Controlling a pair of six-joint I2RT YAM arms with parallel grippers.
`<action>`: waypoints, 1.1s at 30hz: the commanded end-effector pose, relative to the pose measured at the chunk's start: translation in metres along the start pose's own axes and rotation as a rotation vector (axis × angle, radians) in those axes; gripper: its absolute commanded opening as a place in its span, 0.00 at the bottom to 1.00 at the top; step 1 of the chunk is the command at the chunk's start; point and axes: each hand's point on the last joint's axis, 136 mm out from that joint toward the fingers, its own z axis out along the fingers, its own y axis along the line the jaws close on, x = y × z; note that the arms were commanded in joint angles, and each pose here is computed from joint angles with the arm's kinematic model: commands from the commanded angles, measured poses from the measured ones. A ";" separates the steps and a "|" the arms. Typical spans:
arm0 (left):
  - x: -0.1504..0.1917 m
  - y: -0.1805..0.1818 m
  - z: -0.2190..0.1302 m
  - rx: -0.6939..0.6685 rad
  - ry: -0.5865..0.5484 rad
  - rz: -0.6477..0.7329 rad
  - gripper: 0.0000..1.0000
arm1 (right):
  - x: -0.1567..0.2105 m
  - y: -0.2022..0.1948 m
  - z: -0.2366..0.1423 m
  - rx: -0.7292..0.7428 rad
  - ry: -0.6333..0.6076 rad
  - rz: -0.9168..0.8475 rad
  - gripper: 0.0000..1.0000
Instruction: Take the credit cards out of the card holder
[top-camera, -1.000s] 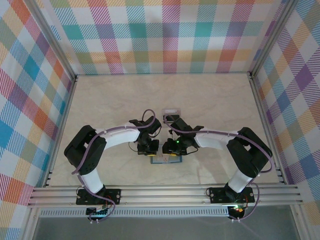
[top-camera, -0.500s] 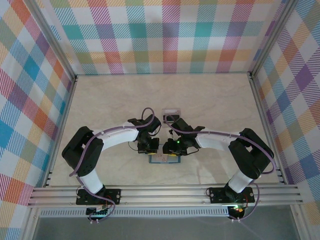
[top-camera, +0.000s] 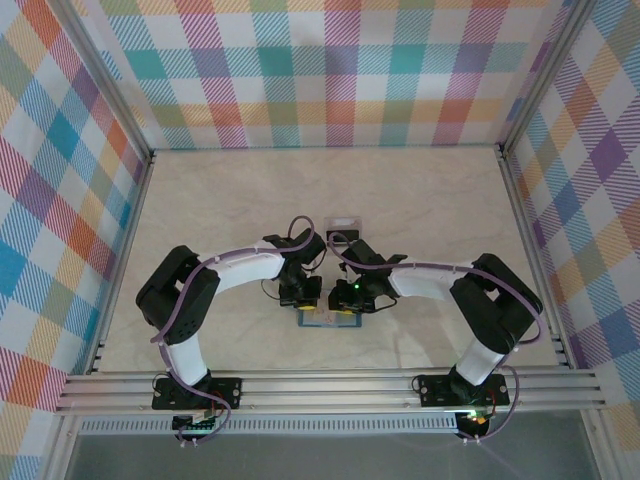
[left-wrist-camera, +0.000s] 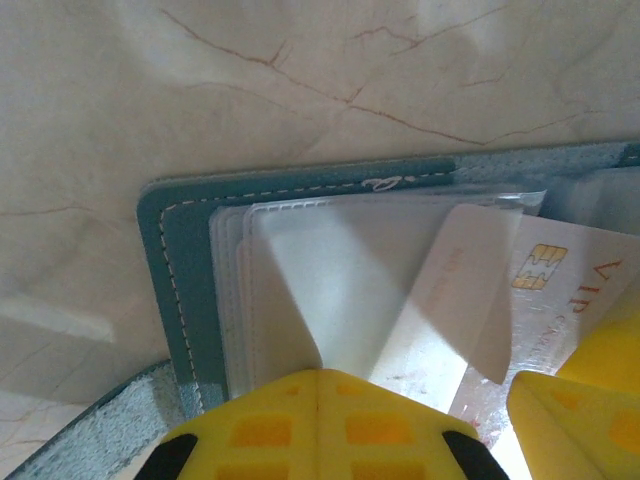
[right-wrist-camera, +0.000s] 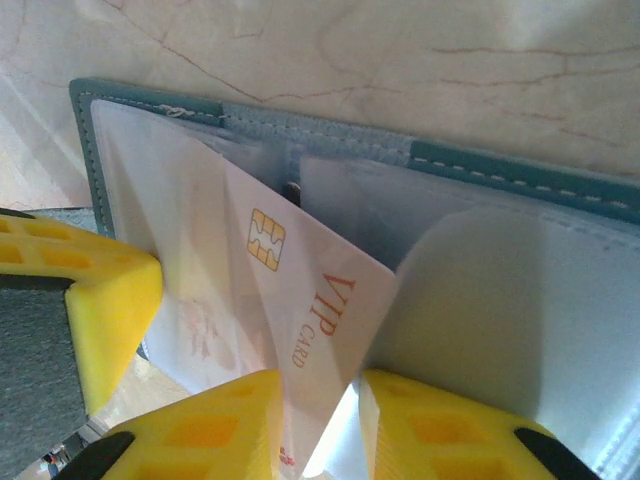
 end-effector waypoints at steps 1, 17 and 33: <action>0.015 0.037 0.025 -0.127 0.067 -0.022 0.02 | 0.004 -0.010 0.008 0.013 0.021 0.019 0.28; 0.012 0.028 0.009 -0.094 0.027 -0.004 0.02 | -0.013 0.025 -0.004 -0.161 -0.083 -0.002 0.20; 0.020 0.038 0.008 -0.105 0.015 -0.006 0.03 | -0.030 0.017 -0.014 -0.152 -0.189 -0.023 0.07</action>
